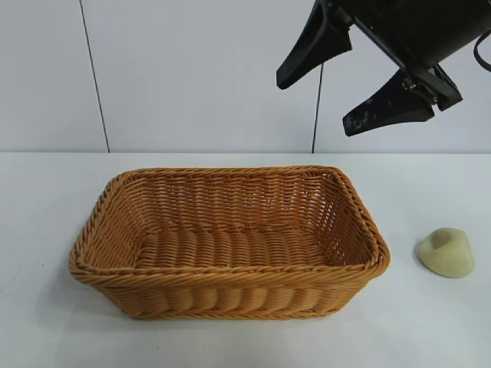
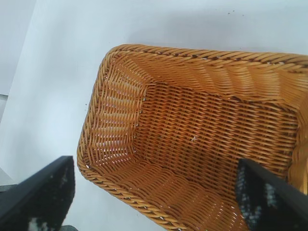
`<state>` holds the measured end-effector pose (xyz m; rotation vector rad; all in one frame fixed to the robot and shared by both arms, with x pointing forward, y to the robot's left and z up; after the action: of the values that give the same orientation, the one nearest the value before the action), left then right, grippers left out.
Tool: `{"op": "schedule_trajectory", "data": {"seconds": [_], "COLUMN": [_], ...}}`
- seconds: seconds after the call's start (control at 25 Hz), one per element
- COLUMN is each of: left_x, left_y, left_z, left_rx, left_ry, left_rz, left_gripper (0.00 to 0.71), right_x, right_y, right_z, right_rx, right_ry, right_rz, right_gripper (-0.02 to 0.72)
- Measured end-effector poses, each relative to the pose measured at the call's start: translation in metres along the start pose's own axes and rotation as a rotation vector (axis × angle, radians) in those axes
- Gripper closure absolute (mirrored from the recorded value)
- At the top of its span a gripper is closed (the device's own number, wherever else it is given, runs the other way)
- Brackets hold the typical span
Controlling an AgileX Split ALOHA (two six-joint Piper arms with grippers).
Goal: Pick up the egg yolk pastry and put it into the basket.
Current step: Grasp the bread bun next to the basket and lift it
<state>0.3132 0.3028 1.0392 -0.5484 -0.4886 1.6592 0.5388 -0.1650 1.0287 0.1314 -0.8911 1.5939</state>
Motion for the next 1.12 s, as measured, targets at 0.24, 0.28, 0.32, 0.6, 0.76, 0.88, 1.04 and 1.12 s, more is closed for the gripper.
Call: {"op": "schedule_trajectory", "data": {"seconds": [0.24,0.28,0.32,0.6,0.76,0.88,1.04,1.12], "left_x": [0.003,0.003,0.004,0.006,0.007,0.007,0.007,0.007], "left_y": [0.027,0.028,0.031,0.047,0.048,0.048,0.048,0.048], "left_z": [0.015,0.018,0.021,0.038,0.039,0.039,0.039,0.039], "left_rx": [-0.196,-0.223,-0.251,-0.416,-0.428,-0.428,-0.428,-0.428], "left_ry": [0.036,0.040,0.044,0.069,0.071,0.071,0.071,0.071], "left_rz": [0.004,0.004,0.005,0.005,0.005,0.005,0.005,0.005], "left_gripper": [0.090,0.090,0.090,0.090,0.090,0.090,0.090,0.090], "right_x": [0.000,0.000,0.000,0.000,-0.001,-0.005,-0.013,-0.018], "right_y": [0.000,0.000,0.000,0.001,0.002,0.003,0.000,-0.005], "right_z": [0.000,0.000,0.000,0.000,0.000,0.000,0.007,0.014], "right_rx": [0.000,0.001,0.004,0.008,0.014,0.029,0.066,0.086], "right_ry": [0.000,0.000,-0.002,-0.002,0.010,0.052,0.168,0.253], "right_rz": [0.000,0.000,0.000,0.001,0.001,0.017,0.049,0.088], "right_gripper": [0.057,0.057,0.057,0.057,0.057,0.057,0.057,0.057]}}
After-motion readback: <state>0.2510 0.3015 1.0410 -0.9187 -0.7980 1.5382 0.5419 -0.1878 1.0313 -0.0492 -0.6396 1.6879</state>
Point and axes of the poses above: a point on each arm's last joint axis where the gripper is mounted, z pointing back along that axis away from the gripper, x along the wrist's bending axis when the last joint is at zero, y = z × x, the point moved 2 cm from there along -z, pointing out along that axis toward the gripper, and after that the axes turned 3 degrees about z, right-handed, at the moved point
